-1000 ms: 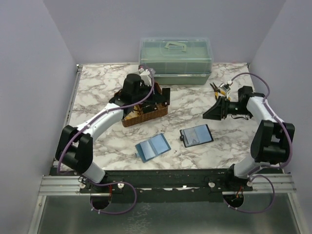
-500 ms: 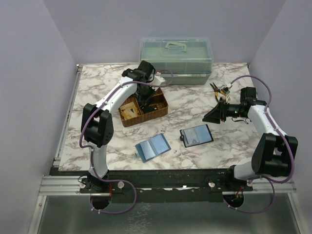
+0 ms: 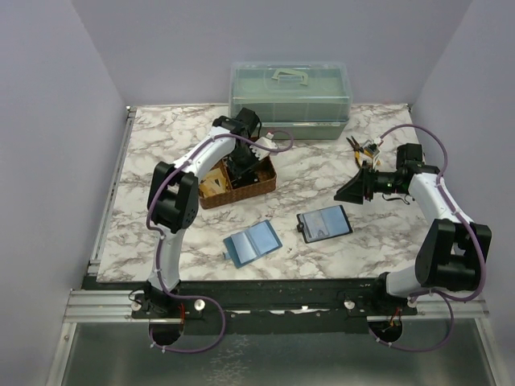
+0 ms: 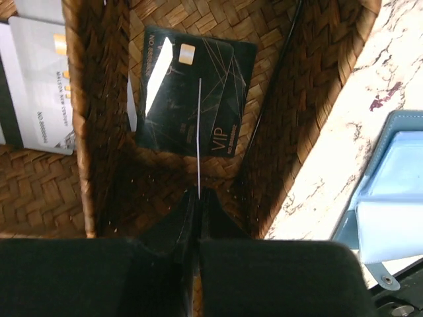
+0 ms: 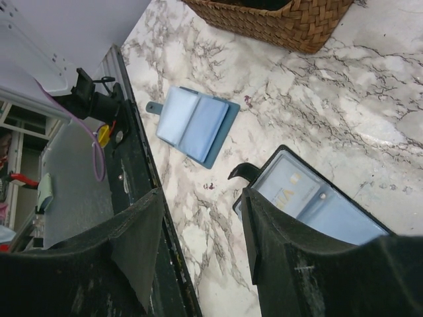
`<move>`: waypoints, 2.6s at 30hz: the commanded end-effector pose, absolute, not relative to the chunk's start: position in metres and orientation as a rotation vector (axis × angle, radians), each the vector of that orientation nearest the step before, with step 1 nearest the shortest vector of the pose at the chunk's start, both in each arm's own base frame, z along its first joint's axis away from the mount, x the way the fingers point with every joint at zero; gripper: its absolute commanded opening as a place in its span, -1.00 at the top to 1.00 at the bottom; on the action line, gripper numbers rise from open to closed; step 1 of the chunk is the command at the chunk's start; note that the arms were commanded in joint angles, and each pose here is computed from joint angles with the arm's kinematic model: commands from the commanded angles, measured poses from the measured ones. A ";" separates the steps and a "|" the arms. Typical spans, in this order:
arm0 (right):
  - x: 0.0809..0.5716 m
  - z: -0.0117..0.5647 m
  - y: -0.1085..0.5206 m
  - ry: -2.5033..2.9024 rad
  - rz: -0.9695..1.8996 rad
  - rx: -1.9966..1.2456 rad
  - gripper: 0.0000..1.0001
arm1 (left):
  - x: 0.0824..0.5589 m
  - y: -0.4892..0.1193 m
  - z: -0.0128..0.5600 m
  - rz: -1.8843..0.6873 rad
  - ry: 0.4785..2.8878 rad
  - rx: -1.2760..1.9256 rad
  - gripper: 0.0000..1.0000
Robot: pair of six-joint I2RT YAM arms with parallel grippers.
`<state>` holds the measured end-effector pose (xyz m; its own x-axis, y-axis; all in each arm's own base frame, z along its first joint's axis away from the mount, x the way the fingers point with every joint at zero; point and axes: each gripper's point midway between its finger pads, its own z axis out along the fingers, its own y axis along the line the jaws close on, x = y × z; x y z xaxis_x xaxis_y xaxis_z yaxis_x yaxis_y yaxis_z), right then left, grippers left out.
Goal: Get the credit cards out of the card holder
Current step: Place the credit card in the storage box, then reset both arms
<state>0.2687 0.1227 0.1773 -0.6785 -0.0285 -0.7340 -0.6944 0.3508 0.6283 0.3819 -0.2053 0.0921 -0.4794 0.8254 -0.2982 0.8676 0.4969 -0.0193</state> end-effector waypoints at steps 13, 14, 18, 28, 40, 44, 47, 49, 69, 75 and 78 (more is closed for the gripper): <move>0.269 0.168 0.123 2.000 1.394 -0.611 -0.14 | 0.395 -0.224 0.069 -0.325 2.431 1.494 0.56; 0.270 0.168 0.123 2.001 1.394 -0.612 -0.14 | 0.397 -0.224 0.069 -0.307 2.429 1.482 0.51; 0.269 0.167 0.123 2.003 1.392 -0.612 -0.14 | 0.417 -0.223 0.082 -0.180 2.391 1.379 0.25; 0.270 0.165 0.121 2.014 1.371 -0.621 -0.14 | 0.427 -0.221 0.168 -0.081 2.220 1.072 0.17; 0.276 0.169 0.114 2.009 1.219 -0.676 -0.14 | 0.340 -0.228 0.256 -0.620 1.803 0.508 -0.96; 0.285 0.169 0.103 2.030 1.080 -0.670 -0.15 | 0.320 -0.207 0.269 -0.729 1.753 0.291 -0.97; 0.295 0.176 0.090 2.033 0.933 -0.654 -0.17 | 0.315 -0.187 0.273 -0.771 1.758 0.170 -0.97; 0.301 0.185 0.080 2.022 0.811 -0.637 -0.21 | 0.316 -0.170 0.269 -0.767 1.773 0.115 -0.97; 0.352 0.300 0.020 1.879 0.446 -0.216 -0.99 | 0.326 -0.023 0.261 -0.714 1.820 -0.422 -0.98; 0.352 0.327 0.018 1.831 0.429 -0.173 -0.99 | 0.322 -0.024 0.272 -0.723 1.809 -0.444 -0.97; 0.345 0.337 0.026 1.794 0.445 -0.231 -0.98 | 0.320 -0.025 0.278 -0.726 1.815 -0.431 -0.97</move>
<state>0.3492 0.0267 0.3107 -0.3345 0.0662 -0.9401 -0.3853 0.9007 0.2005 0.3252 -0.0246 0.2625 -0.3551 -0.6060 -0.7118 0.0497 0.7482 -0.6617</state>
